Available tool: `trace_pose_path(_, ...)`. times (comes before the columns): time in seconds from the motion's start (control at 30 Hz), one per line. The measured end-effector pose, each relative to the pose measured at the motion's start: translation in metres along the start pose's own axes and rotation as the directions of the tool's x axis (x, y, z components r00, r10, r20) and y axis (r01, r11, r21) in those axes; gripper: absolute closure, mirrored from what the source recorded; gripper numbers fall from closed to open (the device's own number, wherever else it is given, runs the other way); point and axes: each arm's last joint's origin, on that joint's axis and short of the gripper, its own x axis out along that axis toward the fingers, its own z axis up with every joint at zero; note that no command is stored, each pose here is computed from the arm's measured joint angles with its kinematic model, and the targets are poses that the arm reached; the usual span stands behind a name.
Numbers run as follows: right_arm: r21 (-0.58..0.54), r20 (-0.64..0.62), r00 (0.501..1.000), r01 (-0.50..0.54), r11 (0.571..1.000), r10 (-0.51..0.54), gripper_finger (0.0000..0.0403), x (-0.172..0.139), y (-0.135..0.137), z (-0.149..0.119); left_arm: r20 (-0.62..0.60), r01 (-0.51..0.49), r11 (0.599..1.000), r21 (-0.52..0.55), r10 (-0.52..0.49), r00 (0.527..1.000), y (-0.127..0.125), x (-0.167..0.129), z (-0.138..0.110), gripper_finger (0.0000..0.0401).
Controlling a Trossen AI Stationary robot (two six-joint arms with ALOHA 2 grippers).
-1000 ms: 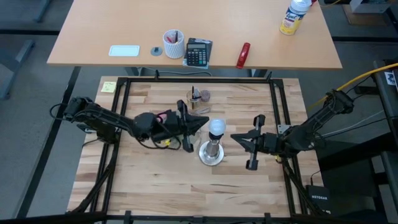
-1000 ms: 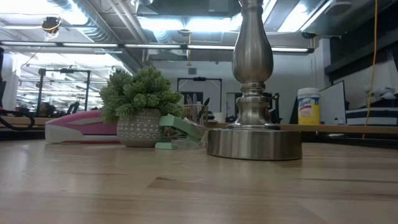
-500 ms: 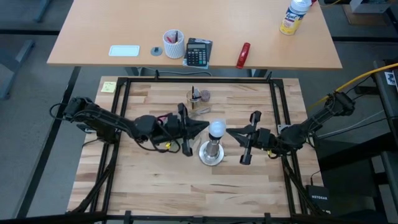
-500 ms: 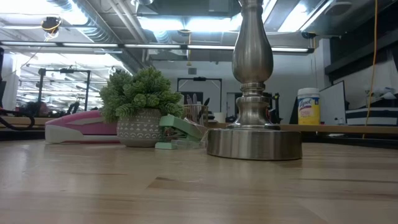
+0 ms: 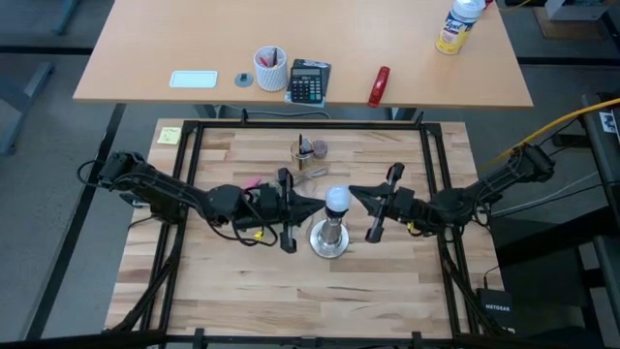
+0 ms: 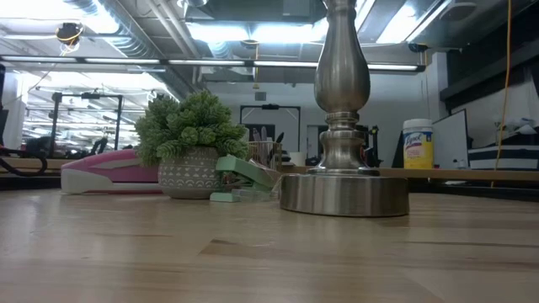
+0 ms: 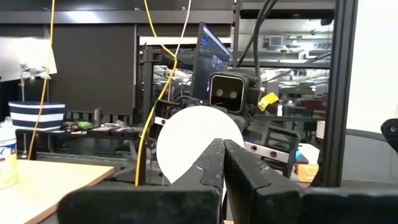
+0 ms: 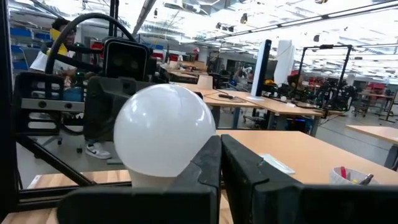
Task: Screw lightbulb
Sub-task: Remove the lightbulb from the lamp
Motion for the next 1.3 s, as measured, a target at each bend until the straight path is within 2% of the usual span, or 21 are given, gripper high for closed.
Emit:
trace_pose_path(0.17, -0.009, 0.002, 1.0, -0.001, 1.0, 0.001, 0.0386, -0.001, 0.0, 0.001, 0.013, 0.003, 1.0, 0.014, -0.003, 1.0, -0.002, -0.001, 0.001, 0.04)
trace_pose_path(0.37, 0.019, 0.037, 0.999, 0.009, 1.0, -0.01, 0.0386, -0.01, -0.008, 0.013, 0.118, -0.008, 0.998, 0.063, 0.0, 0.993, -0.006, -0.004, 0.012, 0.04)
trace_pose_path(0.5, 0.042, 0.061, 0.997, -0.049, 0.998, 0.046, 0.0386, -0.02, -0.005, 0.02, 0.135, -0.048, 0.997, 0.068, 0.038, 0.99, -0.005, -0.004, 0.015, 0.04)
trace_pose_path(0.63, 0.047, 0.08, 0.987, -0.14, 0.989, 0.136, 0.0386, -0.03, 0.006, 0.023, 0.122, -0.107, 0.992, 0.061, 0.099, 0.988, 0.003, -0.001, 0.013, 0.04)
trace_pose_path(0.77, 0.046, 0.064, 0.983, -0.175, 0.984, 0.172, 0.0386, -0.028, 0.016, 0.016, 0.088, -0.128, 0.991, 0.043, 0.124, 0.988, 0.013, 0.003, 0.009, 0.04)
trace_pose_path(0.97, 0.028, 0.036, 0.988, -0.153, 0.988, 0.152, 0.0386, -0.017, 0.022, 0.005, 0.014, -0.145, 0.989, 0.017, 0.145, 0.989, 0.022, 0.007, 0.0, 0.04)
trace_pose_path(1.3, 0.053, 0.045, 0.993, -0.109, 0.993, 0.106, 0.0386, -0.006, 0.017, 0.001, -0.019, -0.067, 0.998, 0.005, 0.067, 0.998, 0.016, 0.006, -0.003, 0.04)
